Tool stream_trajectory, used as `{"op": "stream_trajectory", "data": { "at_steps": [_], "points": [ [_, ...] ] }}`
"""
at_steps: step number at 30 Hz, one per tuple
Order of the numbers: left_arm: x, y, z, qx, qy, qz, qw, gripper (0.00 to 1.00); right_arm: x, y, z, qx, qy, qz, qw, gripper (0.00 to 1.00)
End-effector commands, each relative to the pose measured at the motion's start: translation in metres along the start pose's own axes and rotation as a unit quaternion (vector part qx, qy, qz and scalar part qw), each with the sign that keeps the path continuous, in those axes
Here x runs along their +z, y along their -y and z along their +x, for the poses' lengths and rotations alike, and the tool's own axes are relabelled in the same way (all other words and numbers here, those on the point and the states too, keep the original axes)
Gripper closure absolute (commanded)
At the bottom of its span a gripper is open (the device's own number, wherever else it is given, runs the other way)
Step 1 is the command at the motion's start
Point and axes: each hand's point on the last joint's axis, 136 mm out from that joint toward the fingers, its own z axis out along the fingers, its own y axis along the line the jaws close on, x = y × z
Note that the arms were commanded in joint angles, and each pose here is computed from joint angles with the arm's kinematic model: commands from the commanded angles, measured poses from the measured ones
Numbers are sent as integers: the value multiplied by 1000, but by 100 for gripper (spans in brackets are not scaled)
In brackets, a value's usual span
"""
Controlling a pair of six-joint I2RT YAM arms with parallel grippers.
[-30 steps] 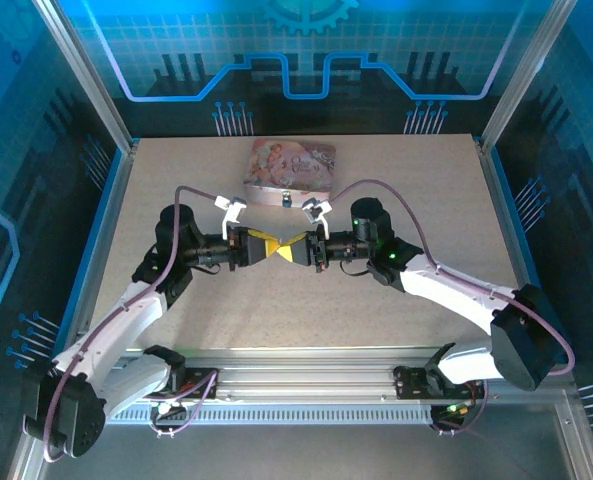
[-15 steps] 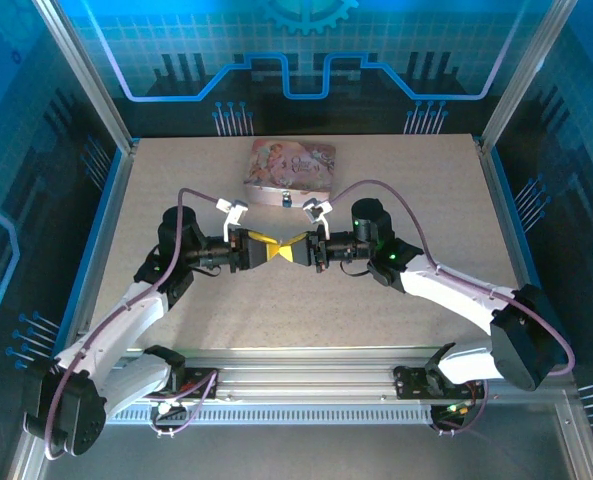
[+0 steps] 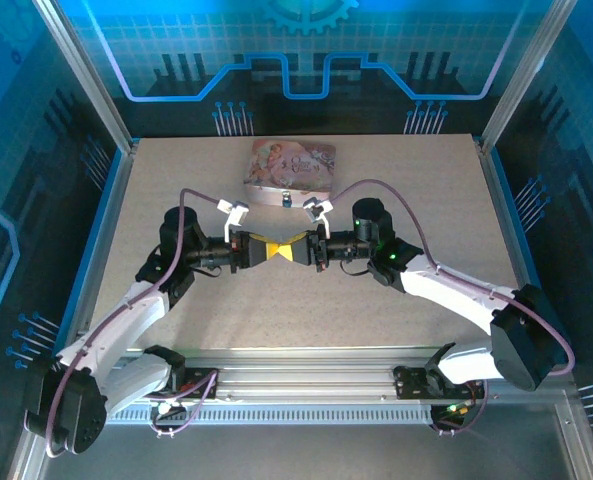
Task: Unlock a padlock with a key
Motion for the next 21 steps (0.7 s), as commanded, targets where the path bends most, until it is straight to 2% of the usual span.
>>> {"op": "stream_trajectory", "data": {
  "at_steps": [1, 3, 11, 16, 18, 21],
  "points": [
    [0, 1, 1, 10, -1, 12, 1000, 96, -3, -8, -5, -11, 8, -15, 1000, 100],
    [0, 1, 1, 10, 0, 14, 1000, 100, -2, -7, -5, -10, 9, -14, 1000, 100],
    [0, 2, 1, 13, 3, 18, 1000, 100, 0, -3, -6, -6, 6, -8, 1000, 99],
    [-1, 1, 4, 19, -9, 8, 1000, 100, -11, 0, -11, -5, 9, 14, 1000, 68],
    [-2, 2, 5, 26, -16, 3, 1000, 100, -22, 2, -16, -5, 15, 24, 1000, 61],
    [-4, 7, 5, 32, -26, 2, 999, 100, -37, 0, -21, -10, 16, 32, 999, 57]
  ]
}}
